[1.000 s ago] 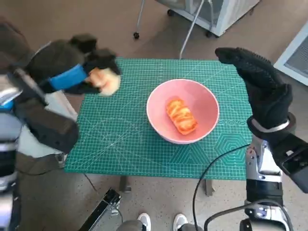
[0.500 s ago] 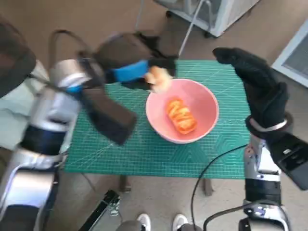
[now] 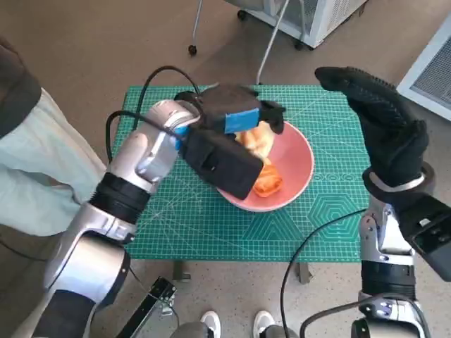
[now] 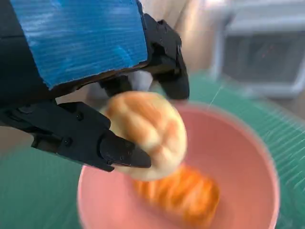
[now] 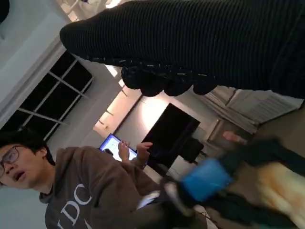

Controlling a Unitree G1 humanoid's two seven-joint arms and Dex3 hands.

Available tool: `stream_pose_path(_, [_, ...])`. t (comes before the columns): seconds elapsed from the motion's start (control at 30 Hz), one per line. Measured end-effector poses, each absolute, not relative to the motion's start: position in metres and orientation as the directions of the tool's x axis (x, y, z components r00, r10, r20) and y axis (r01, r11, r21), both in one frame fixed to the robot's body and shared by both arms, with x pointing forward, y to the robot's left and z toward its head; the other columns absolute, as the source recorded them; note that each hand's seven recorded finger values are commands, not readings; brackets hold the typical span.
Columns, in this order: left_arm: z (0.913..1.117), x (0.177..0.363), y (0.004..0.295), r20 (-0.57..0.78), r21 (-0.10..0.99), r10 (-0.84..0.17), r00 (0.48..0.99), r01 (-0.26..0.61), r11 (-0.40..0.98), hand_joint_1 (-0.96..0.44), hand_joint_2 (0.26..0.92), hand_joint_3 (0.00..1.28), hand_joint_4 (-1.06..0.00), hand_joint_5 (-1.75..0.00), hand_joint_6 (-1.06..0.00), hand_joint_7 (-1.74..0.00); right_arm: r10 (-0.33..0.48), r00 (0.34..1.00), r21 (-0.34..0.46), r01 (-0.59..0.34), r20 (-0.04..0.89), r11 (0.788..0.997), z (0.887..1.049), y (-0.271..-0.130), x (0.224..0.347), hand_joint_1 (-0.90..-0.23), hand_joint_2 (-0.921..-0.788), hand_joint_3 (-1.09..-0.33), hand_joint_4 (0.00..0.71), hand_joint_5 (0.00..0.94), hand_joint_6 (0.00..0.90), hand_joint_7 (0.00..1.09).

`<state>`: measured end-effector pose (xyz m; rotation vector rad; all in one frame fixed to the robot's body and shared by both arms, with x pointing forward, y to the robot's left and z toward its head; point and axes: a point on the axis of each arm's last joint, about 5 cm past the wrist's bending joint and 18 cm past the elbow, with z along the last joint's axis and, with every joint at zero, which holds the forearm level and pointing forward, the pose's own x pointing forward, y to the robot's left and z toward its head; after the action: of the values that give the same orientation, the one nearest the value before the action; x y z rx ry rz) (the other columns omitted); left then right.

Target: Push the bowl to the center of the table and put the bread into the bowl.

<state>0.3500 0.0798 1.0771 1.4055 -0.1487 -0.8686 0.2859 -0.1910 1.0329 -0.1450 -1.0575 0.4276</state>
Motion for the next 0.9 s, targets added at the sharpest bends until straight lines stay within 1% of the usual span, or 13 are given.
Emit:
stream_pose_path(0.07, [1.077, 0.350, 0.079, -0.433, 0.871, -0.577, 0.692, 0.486, -0.071, -0.02, 0.813, 0.12, -0.06, -0.03, -0.03, -0.43, 0.407, 0.418, -0.322, -0.261, 0.812, 0.910, 1.034, -0.192, 0.285, -0.663, -0.921, -0.717, 0.080, 0.268, -0.001, 0.68])
stream_pose_path(0.17, [1.076, 0.349, 0.079, -0.442, 0.863, -0.563, 0.698, 0.502, -0.056, -0.02, 0.812, 0.11, -0.07, -0.03, -0.04, -0.44, 0.398, 0.425, -0.317, -0.249, 0.813, 0.915, 1.033, -0.194, 0.284, -0.663, -0.921, -0.718, 0.078, 0.271, -0.001, 0.68])
stream_pose_path(0.33, [1.077, 0.348, 0.080, -0.425, 0.873, -0.575, 0.700, 0.486, -0.053, -0.04, 0.816, 0.10, -0.10, -0.03, -0.06, -0.45, 0.390, 0.431, -0.312, -0.242, 0.814, 0.919, 1.032, -0.195, 0.284, -0.663, -0.921, -0.716, 0.076, 0.275, -0.001, 0.68])
stream_pose_path(0.43, [1.079, 0.347, 0.081, -0.406, 0.883, -0.593, 0.696, 0.465, -0.059, -0.08, 0.827, 0.10, -0.14, -0.04, -0.08, -0.46, 0.389, 0.433, -0.311, -0.242, 0.813, 0.919, 1.032, -0.195, 0.284, -0.658, -0.921, -0.715, 0.075, 0.277, -0.001, 0.68])
stream_pose_path(0.53, [1.083, 0.347, 0.085, -0.386, 0.892, -0.607, 0.694, 0.449, -0.053, -0.16, 0.852, 0.10, -0.18, -0.05, -0.09, -0.46, 0.388, 0.436, -0.309, -0.242, 0.812, 0.920, 1.031, -0.195, 0.284, -0.650, -0.921, -0.714, 0.074, 0.280, -0.001, 0.68])
stream_pose_path(0.63, [1.086, 0.346, 0.090, -0.354, 0.898, -0.625, 0.696, 0.440, -0.019, -0.22, 0.873, 0.10, -0.24, -0.06, -0.10, -0.48, 0.386, 0.438, -0.308, -0.241, 0.812, 0.920, 1.031, -0.195, 0.285, -0.647, -0.921, -0.713, 0.074, 0.281, -0.001, 0.68])
stream_pose_path(0.67, [1.088, 0.346, 0.092, -0.343, 0.900, -0.629, 0.698, 0.437, -0.005, -0.25, 0.884, 0.10, -0.28, -0.08, -0.12, -0.49, 0.386, 0.439, -0.308, -0.240, 0.811, 0.921, 1.031, -0.195, 0.285, -0.649, -0.921, -0.713, 0.074, 0.282, -0.001, 0.68])
stream_pose_path(0.73, [1.091, 0.346, 0.098, -0.296, 0.904, -0.652, 0.698, 0.425, 0.045, -0.28, 0.902, 0.08, -0.33, -0.08, -0.15, -0.51, 0.386, 0.443, -0.312, -0.232, 0.809, 0.921, 1.031, -0.195, 0.286, -0.651, -0.921, -0.714, 0.075, 0.283, -0.001, 0.67])
stream_pose_path(0.8, [1.092, 0.345, 0.107, -0.223, 0.908, -0.682, 0.697, 0.403, 0.114, -0.32, 0.913, 0.08, -0.41, -0.10, -0.21, -0.54, 0.382, 0.449, -0.314, -0.222, 0.808, 0.923, 1.032, -0.194, 0.287, -0.653, -0.921, -0.722, 0.077, 0.283, -0.001, 0.67])
stream_pose_path(0.83, [1.092, 0.344, 0.111, -0.174, 0.908, -0.698, 0.694, 0.388, 0.159, -0.33, 0.915, 0.08, -0.42, -0.11, -0.23, -0.54, 0.378, 0.453, -0.313, -0.215, 0.808, 0.925, 1.032, -0.194, 0.287, -0.653, -0.921, -0.724, 0.077, 0.282, -0.001, 0.67])
stream_pose_path(0.9, [1.089, 0.342, 0.120, -0.059, 0.900, -0.723, 0.688, 0.350, 0.260, -0.34, 0.918, 0.09, -0.48, -0.11, -0.31, -0.54, 0.365, 0.459, -0.307, -0.198, 0.810, 0.931, 1.033, -0.194, 0.288, -0.652, -0.921, -0.736, 0.079, 0.281, -0.001, 0.67])
